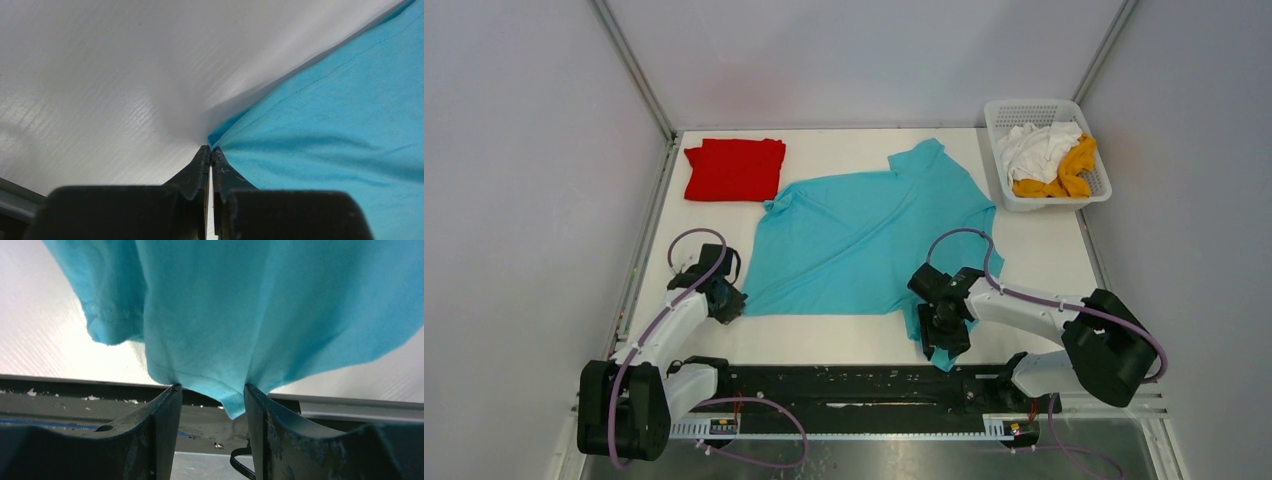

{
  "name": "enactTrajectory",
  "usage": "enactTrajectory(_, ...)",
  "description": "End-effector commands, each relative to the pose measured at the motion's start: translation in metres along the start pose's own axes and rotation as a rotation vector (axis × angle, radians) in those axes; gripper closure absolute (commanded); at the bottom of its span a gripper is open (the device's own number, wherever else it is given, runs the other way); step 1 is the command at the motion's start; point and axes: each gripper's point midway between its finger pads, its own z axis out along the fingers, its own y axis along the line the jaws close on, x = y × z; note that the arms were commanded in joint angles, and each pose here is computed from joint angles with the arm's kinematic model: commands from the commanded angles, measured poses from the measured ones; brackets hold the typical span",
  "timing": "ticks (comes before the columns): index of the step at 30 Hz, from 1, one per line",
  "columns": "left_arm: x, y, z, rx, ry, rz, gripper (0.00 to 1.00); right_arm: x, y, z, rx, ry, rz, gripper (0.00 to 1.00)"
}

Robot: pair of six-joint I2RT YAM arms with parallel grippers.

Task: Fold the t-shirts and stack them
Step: Grab the side of the flattened tshirt closest away from the robot with both arms

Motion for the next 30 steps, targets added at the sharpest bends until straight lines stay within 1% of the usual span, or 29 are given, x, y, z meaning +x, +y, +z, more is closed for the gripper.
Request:
enactTrajectory(1,-0.008,-0.009,-0.004,0.030,-0.023,-0.006,1.00,-0.006,0.005,0.013,0.005,-0.019,0.028,0.44)
enactTrajectory(2,-0.008,-0.009,-0.004,0.028,-0.022,-0.006,1.00,-0.006,0.003,0.016,0.020,-0.015,0.036,0.44)
enactTrajectory(4,-0.008,-0.010,-0.004,0.027,-0.023,-0.007,1.00,-0.009,-0.003,0.020,0.065,-0.026,0.050,0.49)
enactTrajectory(7,-0.010,-0.009,-0.006,0.024,-0.029,-0.007,1.00,-0.012,-0.011,0.021,0.114,-0.044,0.082,0.65)
enactTrajectory(9,-0.011,-0.008,-0.009,0.020,-0.036,-0.009,1.00,-0.010,-0.012,0.017,0.113,-0.049,0.098,0.82)
enactTrajectory(10,-0.011,-0.006,-0.010,0.014,-0.039,-0.011,1.00,-0.010,-0.013,0.014,0.111,-0.053,0.102,0.88)
enactTrajectory(12,-0.012,-0.003,-0.014,0.011,-0.049,-0.016,1.00,-0.007,-0.015,0.005,0.095,-0.067,0.101,0.96)
enactTrajectory(14,-0.010,0.003,-0.016,0.003,-0.050,-0.022,1.00,-0.004,-0.016,-0.010,0.061,-0.097,0.094,0.99)
enactTrajectory(17,0.000,0.018,-0.017,-0.026,-0.039,-0.040,1.00,0.004,-0.030,-0.030,0.073,-0.125,0.099,1.00)
enactTrajectory(19,0.009,0.015,-0.019,0.012,-0.006,-0.055,1.00,0.014,-0.038,-0.039,0.076,-0.115,0.096,1.00)
enactTrajectory(21,0.012,0.017,-0.025,0.017,0.005,-0.071,1.00,0.023,-0.041,-0.045,0.058,-0.102,0.092,1.00)
enactTrajectory(25,0.011,0.022,-0.041,0.029,-0.023,-0.143,1.00,0.037,-0.039,-0.047,-0.002,-0.076,0.110,1.00)
enactTrajectory(30,0.010,0.029,-0.061,0.057,-0.058,-0.207,1.00,0.049,-0.051,-0.053,0.042,-0.040,0.103,1.00)
